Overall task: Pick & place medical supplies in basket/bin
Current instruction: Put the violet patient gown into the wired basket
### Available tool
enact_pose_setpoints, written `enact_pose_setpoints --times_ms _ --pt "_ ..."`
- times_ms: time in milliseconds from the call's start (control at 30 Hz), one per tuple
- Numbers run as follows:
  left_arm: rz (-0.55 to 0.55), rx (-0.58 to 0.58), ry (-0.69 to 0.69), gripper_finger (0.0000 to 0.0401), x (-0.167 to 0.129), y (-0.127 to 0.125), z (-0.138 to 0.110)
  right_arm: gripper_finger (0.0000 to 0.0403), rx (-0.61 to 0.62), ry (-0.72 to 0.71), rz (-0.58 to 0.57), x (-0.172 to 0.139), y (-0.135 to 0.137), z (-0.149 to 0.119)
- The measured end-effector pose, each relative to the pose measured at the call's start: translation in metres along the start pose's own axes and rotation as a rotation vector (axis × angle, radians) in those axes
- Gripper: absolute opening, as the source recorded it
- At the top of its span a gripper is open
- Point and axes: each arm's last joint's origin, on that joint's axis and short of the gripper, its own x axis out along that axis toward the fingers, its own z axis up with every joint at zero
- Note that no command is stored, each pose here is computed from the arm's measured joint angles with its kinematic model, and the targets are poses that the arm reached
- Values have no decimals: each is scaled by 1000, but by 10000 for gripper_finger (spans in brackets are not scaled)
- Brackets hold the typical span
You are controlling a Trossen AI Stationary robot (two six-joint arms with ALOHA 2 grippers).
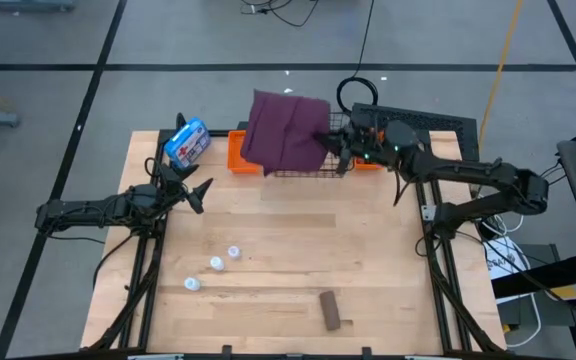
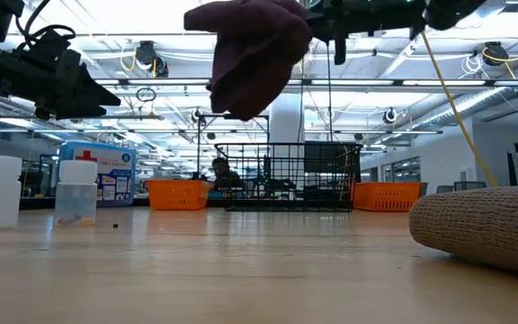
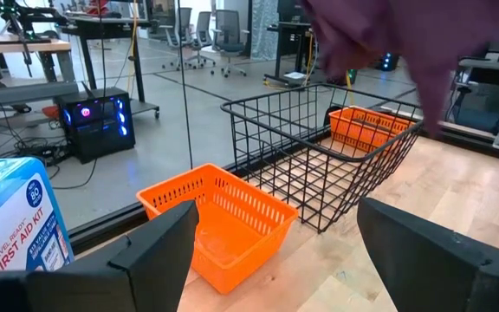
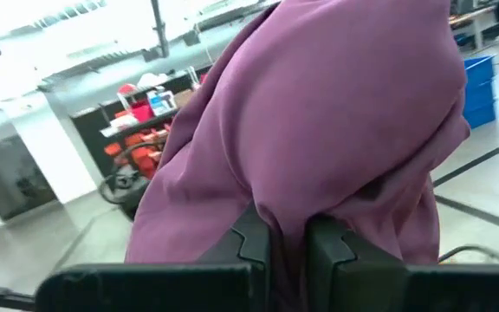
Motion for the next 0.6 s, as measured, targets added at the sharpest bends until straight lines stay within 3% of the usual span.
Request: enact_pose_setpoints --times_ms 200,600 --pt "1 0 0 324 0 0 0 16 -3 29 -47 12 -27 12" --pt "0 0 0 324 0 0 0 16 194 261 -172 29 -103 -33"
